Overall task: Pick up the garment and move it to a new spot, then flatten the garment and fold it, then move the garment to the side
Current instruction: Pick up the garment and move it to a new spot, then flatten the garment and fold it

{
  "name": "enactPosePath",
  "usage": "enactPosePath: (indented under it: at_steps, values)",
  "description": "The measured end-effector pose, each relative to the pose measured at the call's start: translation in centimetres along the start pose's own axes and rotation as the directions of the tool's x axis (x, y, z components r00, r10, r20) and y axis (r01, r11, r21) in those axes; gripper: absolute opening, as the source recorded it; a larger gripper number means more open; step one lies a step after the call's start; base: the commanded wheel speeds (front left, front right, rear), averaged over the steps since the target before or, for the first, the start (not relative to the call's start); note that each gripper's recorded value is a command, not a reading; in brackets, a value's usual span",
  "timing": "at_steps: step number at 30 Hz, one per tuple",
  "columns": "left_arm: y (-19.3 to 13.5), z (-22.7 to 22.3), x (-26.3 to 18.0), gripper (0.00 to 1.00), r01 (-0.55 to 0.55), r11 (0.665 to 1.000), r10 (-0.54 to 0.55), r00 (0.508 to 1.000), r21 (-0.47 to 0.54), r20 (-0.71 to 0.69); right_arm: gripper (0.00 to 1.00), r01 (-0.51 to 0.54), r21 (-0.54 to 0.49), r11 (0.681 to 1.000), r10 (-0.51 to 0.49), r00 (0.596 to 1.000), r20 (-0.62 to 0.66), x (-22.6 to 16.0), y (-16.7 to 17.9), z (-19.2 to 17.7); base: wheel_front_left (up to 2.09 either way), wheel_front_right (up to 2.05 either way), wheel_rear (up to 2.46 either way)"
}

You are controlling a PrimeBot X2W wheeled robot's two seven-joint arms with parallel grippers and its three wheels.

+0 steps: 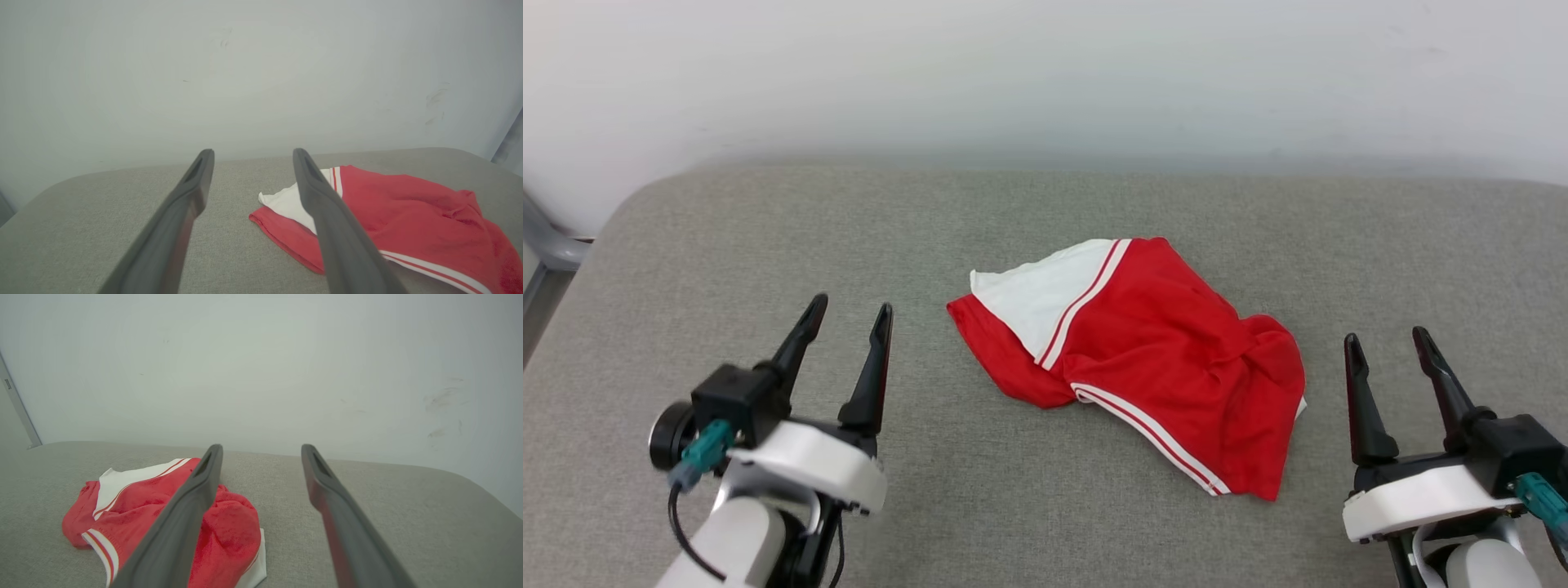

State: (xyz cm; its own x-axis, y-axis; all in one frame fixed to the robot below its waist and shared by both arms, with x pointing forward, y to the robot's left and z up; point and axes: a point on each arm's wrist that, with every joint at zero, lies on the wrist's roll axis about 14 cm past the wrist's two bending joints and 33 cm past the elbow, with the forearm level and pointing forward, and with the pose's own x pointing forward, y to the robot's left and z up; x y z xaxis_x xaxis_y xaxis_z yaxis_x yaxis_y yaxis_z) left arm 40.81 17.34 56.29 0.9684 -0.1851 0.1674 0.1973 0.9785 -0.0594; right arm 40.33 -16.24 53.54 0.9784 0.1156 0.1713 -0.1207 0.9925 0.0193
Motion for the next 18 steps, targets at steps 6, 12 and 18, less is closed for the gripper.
enactPosePath:
  at_steps: [6,12,18]
  values:
    - [0.3,0.2,-2.7,1.0,-0.058,0.998,0.058,0.998,-0.01,0.025,1.0,-0.036,-0.006,0.999,0.037,0.999,0.019,-0.1,1.2,0.7,0.0,0.0,0.0]
    - [-0.2,-0.5,-4.5,1.0,-0.102,0.993,0.104,0.994,-0.066,0.026,1.0,-0.037,-0.008,0.999,0.037,0.999,0.028,-0.4,1.3,1.0,0.0,0.0,0.0]
    - [-0.8,-1.2,-4.8,1.0,-0.09,0.993,0.092,0.996,-0.071,0.017,1.0,-0.04,-0.008,0.999,0.041,0.999,0.022,-0.6,1.4,0.9,0.0,0.0,0.0]
